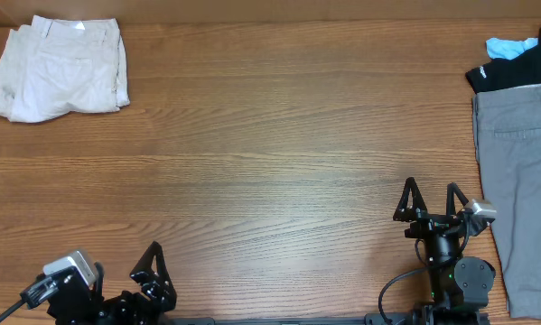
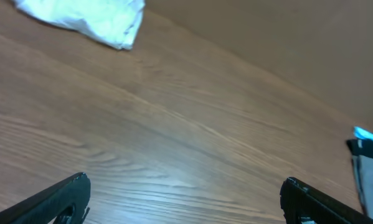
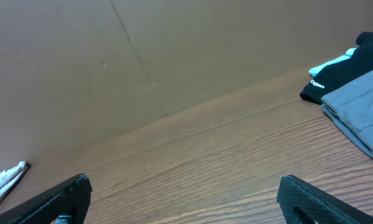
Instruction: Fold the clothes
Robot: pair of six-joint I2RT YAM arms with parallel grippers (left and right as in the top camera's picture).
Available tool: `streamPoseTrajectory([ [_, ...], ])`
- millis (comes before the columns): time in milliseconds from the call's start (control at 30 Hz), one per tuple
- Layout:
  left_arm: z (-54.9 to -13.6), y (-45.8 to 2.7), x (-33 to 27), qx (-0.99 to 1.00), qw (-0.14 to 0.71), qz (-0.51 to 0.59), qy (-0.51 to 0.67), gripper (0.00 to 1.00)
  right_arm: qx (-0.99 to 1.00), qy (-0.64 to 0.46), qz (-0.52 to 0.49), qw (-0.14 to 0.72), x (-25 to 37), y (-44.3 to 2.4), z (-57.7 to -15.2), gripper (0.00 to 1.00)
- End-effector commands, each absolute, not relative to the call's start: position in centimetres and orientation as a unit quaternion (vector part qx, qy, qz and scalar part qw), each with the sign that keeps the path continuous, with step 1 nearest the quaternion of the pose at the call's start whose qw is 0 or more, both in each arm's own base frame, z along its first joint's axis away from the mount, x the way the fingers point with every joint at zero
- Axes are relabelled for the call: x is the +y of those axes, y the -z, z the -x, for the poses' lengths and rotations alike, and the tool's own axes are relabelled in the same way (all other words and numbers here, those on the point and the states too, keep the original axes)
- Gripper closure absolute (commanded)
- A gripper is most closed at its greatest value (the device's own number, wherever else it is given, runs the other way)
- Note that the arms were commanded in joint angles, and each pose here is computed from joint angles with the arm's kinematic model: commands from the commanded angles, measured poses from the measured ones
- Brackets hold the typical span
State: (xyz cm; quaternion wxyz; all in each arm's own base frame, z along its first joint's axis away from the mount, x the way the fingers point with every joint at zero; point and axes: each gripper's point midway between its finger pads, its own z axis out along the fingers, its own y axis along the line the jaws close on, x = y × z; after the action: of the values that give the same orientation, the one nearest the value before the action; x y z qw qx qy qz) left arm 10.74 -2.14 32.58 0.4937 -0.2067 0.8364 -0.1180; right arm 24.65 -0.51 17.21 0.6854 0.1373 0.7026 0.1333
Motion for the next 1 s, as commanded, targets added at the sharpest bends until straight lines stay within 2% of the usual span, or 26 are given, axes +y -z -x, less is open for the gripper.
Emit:
streamPoseTrajectory([
  [0, -10.9, -32.6, -2.3, 0.837, 0.496, 0.197, 0.120, 0.00, 0.701, -0.128, -0.137, 0.688, -0.7, -17.1, -24.6, 0.00],
  [267, -13.5, -35.4, -4.6, 0.810, 0.552, 0.086, 0.180, 0.00, 0.701, -0.128, -0.137, 0.688, -0.7, -17.1, -24.6, 0.00],
  [467, -16.1, -33.0, -4.8, 0.802, 0.561, 0.034, 0.203, 0.00, 0.701, -0.128, -0.137, 0.688, -0.7, -17.1, -24.6, 0.00],
  [733, -18.7, -26.9, -2.5, 0.785, 0.584, 0.103, 0.180, 0.00, 0.701, -0.128, -0.137, 0.688, -0.7, -17.0, -24.6, 0.00],
  [967, -21.8, -23.5, -0.4, 0.736, 0.650, 0.128, 0.139, 0.00, 0.701, -0.128, -0.137, 0.688, -0.7, -17.0, -24.6, 0.00],
])
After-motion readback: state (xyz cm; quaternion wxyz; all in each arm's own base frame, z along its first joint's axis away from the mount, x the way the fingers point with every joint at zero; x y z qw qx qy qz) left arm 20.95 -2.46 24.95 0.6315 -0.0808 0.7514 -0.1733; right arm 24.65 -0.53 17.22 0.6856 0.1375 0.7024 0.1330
